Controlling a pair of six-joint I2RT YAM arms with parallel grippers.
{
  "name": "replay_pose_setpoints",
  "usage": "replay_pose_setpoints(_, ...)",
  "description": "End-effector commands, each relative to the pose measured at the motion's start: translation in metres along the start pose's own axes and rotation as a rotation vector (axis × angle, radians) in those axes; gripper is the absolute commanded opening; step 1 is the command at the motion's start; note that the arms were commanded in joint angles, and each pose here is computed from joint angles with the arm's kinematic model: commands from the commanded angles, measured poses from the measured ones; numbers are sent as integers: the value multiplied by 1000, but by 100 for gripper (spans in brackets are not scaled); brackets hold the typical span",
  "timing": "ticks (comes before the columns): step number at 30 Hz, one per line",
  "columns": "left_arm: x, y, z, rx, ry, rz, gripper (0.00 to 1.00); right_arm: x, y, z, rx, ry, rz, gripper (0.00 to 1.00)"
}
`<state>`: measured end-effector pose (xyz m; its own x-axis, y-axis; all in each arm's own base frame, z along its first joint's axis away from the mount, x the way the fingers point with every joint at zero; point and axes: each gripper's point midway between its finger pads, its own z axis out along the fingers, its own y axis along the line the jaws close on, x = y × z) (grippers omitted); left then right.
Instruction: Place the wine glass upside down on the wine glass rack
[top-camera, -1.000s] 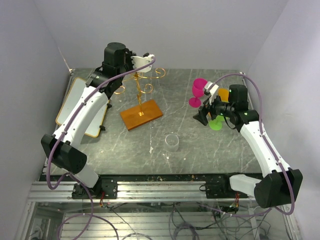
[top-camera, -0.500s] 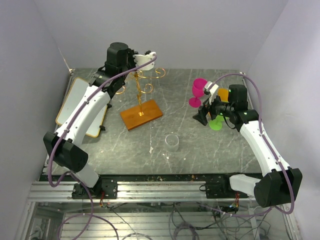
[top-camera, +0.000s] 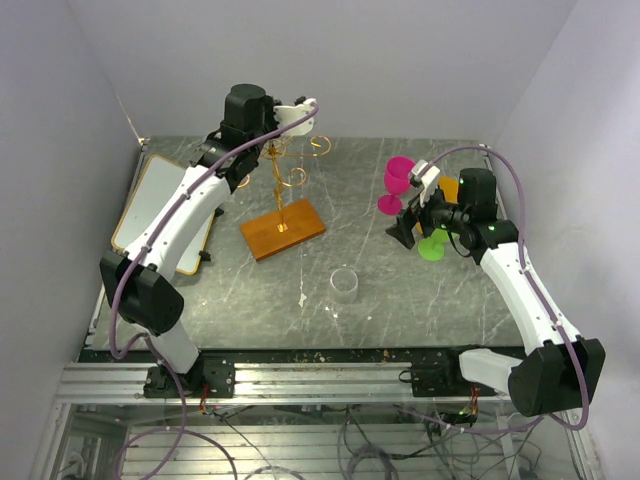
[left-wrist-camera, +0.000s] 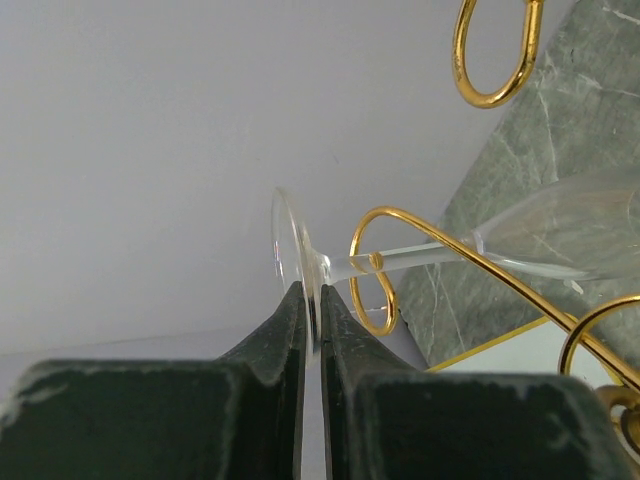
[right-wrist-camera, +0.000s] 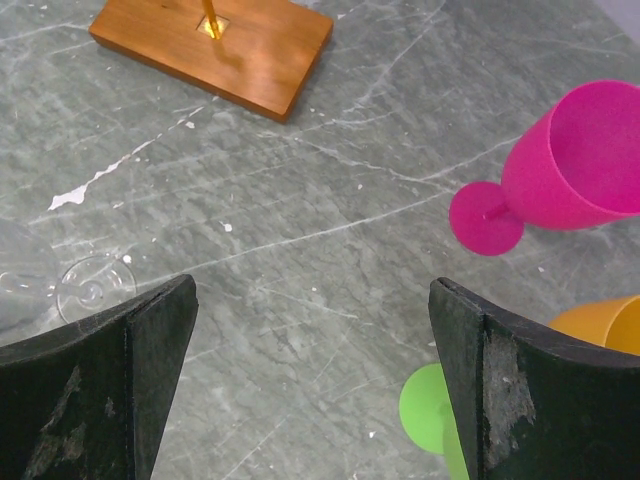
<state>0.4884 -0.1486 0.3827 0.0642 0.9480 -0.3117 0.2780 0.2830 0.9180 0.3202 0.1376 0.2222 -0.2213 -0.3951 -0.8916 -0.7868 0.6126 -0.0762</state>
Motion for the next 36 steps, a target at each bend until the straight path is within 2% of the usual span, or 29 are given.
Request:
replay_pose_setpoints(1,-8,34,-6,-114,-4,-59,7,-4,-4,-4,33,-20,-7,100)
replay_pose_setpoints(16,-2,32,7,-129,53,-91,7,-1,-4,-2,28,-11,3,100)
replay_pose_setpoints(36,19,23,11,-70,143,-107,7,2,-6,1,27,-2,14,100)
